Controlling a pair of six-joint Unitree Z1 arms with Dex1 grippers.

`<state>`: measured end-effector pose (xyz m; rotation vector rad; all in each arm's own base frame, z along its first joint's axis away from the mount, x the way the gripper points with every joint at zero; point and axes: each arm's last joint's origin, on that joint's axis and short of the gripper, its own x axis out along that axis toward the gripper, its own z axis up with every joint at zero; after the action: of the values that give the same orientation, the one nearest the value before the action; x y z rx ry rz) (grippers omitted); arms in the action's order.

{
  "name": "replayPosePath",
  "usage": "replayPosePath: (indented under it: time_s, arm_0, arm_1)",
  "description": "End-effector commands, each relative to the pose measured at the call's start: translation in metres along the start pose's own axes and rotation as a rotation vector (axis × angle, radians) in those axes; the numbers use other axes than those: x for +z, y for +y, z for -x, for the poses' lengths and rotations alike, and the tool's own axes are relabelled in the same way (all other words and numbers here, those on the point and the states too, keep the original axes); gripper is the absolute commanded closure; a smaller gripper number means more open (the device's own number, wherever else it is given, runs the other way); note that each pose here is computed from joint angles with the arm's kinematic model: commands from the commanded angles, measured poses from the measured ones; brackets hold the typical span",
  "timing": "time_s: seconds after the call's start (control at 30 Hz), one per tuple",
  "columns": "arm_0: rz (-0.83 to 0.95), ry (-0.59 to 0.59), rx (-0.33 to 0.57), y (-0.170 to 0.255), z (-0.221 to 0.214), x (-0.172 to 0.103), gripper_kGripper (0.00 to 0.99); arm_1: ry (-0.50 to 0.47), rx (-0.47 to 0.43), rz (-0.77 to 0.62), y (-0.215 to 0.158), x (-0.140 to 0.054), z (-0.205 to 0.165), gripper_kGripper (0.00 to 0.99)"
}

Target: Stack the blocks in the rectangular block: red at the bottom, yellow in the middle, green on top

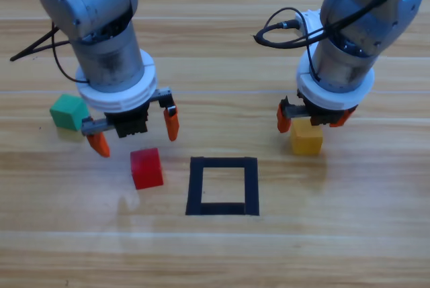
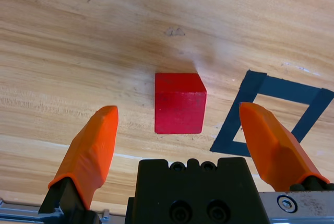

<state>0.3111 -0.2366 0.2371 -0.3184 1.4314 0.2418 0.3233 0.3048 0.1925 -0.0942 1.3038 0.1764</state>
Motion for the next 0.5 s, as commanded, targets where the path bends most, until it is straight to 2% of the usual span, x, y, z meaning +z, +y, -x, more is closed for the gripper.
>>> replayPosePath:
  time_s: [0.03,0.07,0.13,0.2,0.4,0.47,0.5]
  arm_0:
    - [0.002,0.000,0.043,-0.005,-0.025,-0.001,0.004]
    - [0.002,0.000,0.043,-0.005,-0.027,-0.002,0.004]
    - [-0.003,0.004,0.049,-0.005,-0.033,-0.004,0.004]
    - [-0.011,0.008,0.055,-0.008,-0.040,-0.006,0.004]
    - [-0.033,0.019,0.058,-0.012,-0.053,-0.011,0.011]
    - [-0.037,0.021,0.059,-0.013,-0.055,-0.012,0.016]
    - [-0.039,0.020,0.057,-0.012,-0.055,-0.013,0.016]
  arm_1:
    - [0.056,-0.049,0.024,0.009,-0.006,-0.031,0.185]
    - [0.060,-0.049,0.021,0.007,-0.004,-0.032,0.231]
    - [0.076,-0.049,0.019,0.007,-0.003,-0.037,0.257]
    - [0.080,-0.051,0.020,0.007,-0.002,-0.040,0.381]
    - [0.086,-0.025,0.005,0.005,0.004,-0.040,0.659]
    - [0.093,-0.025,0.000,0.003,0.005,-0.043,0.676]
    - [0.093,-0.025,-0.002,0.003,0.005,-0.043,0.725]
